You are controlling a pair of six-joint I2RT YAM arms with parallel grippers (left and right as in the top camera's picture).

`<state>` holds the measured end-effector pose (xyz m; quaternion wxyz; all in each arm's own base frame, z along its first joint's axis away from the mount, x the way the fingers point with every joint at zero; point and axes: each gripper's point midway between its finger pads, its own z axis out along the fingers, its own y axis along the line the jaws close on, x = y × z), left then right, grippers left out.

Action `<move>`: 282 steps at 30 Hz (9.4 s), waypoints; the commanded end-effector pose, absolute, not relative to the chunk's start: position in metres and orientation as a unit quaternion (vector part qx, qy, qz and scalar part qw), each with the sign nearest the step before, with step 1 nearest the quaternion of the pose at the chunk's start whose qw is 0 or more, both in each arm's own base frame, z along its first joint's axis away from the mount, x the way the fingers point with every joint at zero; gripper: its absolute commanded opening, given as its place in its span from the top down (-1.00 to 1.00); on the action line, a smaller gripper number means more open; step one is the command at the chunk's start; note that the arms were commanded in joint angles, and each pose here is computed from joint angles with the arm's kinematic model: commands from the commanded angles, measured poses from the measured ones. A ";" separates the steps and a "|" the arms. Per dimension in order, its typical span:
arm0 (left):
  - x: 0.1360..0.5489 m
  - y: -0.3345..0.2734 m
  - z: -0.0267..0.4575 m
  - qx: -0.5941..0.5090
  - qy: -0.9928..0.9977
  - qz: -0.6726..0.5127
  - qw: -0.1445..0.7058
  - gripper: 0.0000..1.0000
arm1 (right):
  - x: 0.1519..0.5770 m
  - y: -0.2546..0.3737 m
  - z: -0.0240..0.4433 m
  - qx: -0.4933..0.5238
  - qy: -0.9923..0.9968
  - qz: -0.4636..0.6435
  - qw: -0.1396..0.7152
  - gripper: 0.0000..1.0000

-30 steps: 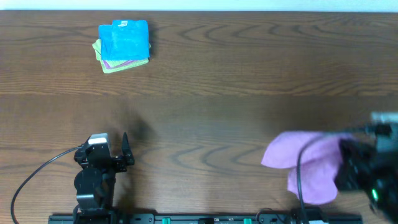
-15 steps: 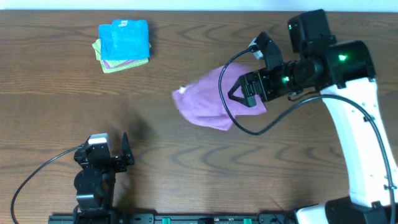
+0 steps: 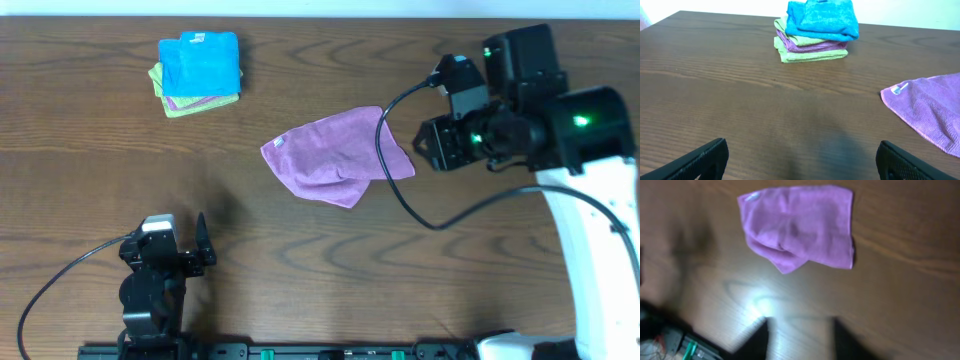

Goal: Fold the cloth
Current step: 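Swing the held cloth left to the table center with the right gripper, then lay the cloth flat at center and open the right gripper, then withdraw the right gripper to the front right, then reach the left gripper to the cloth's upper left corner near the label, then lower the left gripper and pinch the labeled corner of the cloth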

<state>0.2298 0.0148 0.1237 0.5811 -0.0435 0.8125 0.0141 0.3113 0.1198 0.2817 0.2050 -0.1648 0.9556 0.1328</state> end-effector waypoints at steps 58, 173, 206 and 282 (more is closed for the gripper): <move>0.229 0.017 0.112 -0.047 0.819 0.019 0.571 -0.91 | 0.488 0.166 0.011 -0.130 0.968 0.099 0.189 0.97; 0.195 -0.109 0.135 -0.200 0.759 -0.515 0.346 -0.91 | 0.142 0.044 0.329 -0.031 0.951 0.045 0.304 -0.99; 0.319 -0.223 0.161 0.035 0.841 -0.462 0.280 -0.92 | 0.198 0.027 0.373 -0.049 0.898 -0.057 0.434 -0.99; 0.466 -0.238 0.053 0.158 0.953 -0.134 0.221 0.89 | 0.266 0.012 0.276 0.036 0.940 -0.020 0.339 -0.27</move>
